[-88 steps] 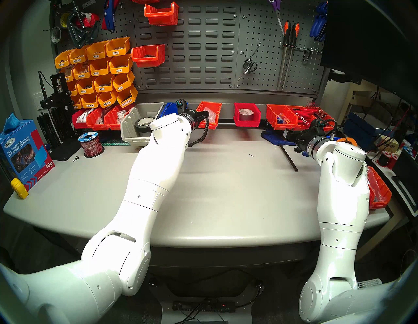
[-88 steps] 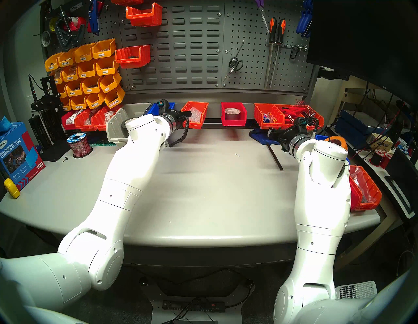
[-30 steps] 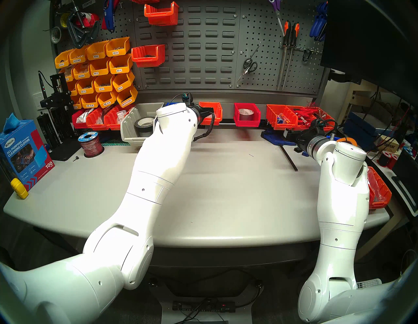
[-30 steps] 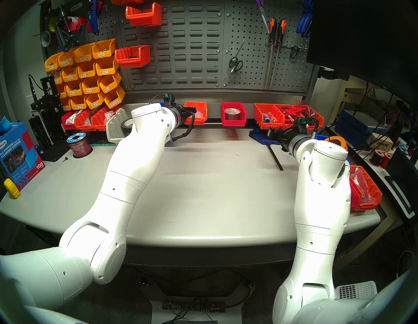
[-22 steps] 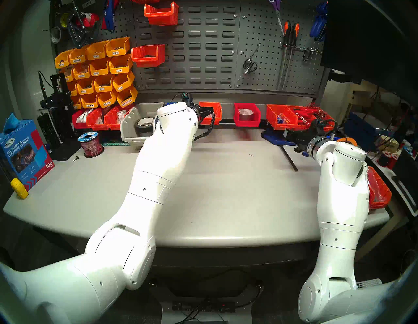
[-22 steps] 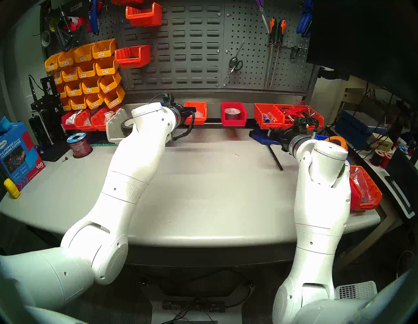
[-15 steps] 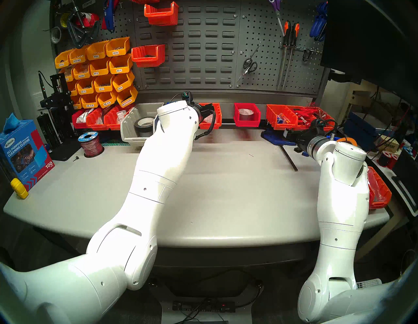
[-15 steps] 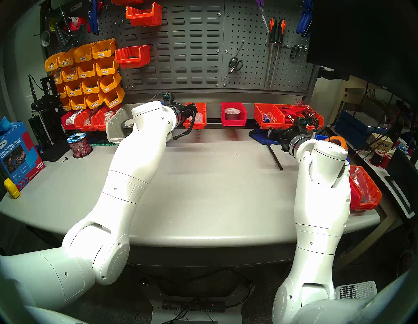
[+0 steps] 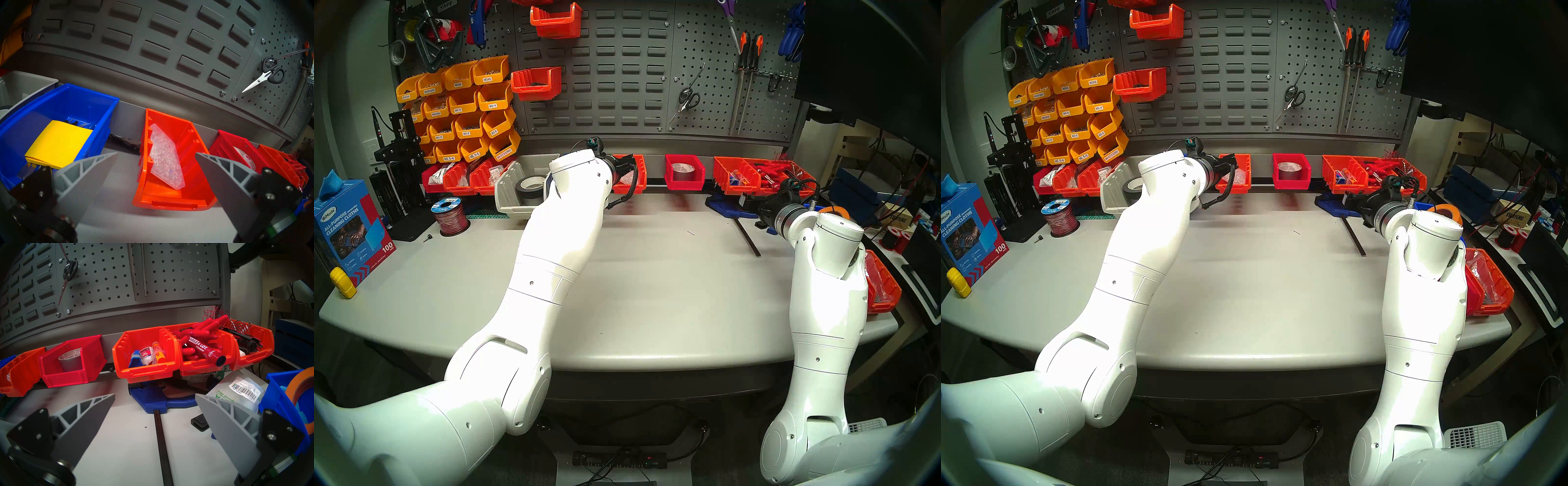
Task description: Hang all the unorganized tool boxes onto the wall
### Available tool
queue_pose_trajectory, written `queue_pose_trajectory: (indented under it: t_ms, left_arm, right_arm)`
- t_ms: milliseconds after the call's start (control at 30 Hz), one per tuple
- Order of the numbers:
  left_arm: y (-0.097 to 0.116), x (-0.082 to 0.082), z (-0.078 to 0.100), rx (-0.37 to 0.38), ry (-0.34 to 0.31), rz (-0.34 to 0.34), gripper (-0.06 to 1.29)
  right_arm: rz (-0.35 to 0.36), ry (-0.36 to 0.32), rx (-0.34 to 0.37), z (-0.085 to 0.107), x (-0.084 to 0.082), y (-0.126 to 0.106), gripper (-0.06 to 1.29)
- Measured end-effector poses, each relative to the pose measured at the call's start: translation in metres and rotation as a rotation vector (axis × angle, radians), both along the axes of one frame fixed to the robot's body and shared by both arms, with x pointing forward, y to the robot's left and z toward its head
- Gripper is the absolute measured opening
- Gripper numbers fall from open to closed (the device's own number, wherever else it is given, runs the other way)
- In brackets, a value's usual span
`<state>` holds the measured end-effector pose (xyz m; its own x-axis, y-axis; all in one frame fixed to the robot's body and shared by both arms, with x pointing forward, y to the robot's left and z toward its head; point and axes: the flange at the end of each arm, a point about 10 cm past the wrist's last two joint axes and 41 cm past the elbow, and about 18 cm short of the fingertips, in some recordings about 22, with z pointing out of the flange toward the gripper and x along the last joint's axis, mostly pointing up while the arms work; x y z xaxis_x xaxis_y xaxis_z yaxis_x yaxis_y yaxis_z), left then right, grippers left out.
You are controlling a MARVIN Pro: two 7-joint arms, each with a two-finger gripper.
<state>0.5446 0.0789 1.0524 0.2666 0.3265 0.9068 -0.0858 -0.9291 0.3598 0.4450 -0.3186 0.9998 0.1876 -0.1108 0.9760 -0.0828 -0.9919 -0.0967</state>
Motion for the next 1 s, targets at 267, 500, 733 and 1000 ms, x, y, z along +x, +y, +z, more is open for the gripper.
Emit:
queue_pose_trajectory:
  t_ms: [267,500,733,1000]
  left_arm:
    - [-0.002,-0.018,0.03,-0.075,-0.07,-0.015,1.21]
    - [0.006,-0.035,0.055,-0.138,-0.115,0.008,1.21]
    - [0.019,-0.053,0.066,-0.178,-0.123,0.043,1.21]
    - [0.044,-0.077,0.061,-0.2,-0.092,0.123,1.21]
  right_arm:
    - [0.0,0.0,0.0,0.0,0.0,0.0,1.23]
    - [0.001,0.0,-0.001,0.0,0.0,0.0,1.23]
    - [0.001,0.0,-0.001,0.0,0.0,0.0,1.23]
    - [0.002,0.001,-0.001,0.0,0.0,0.0,1.23]
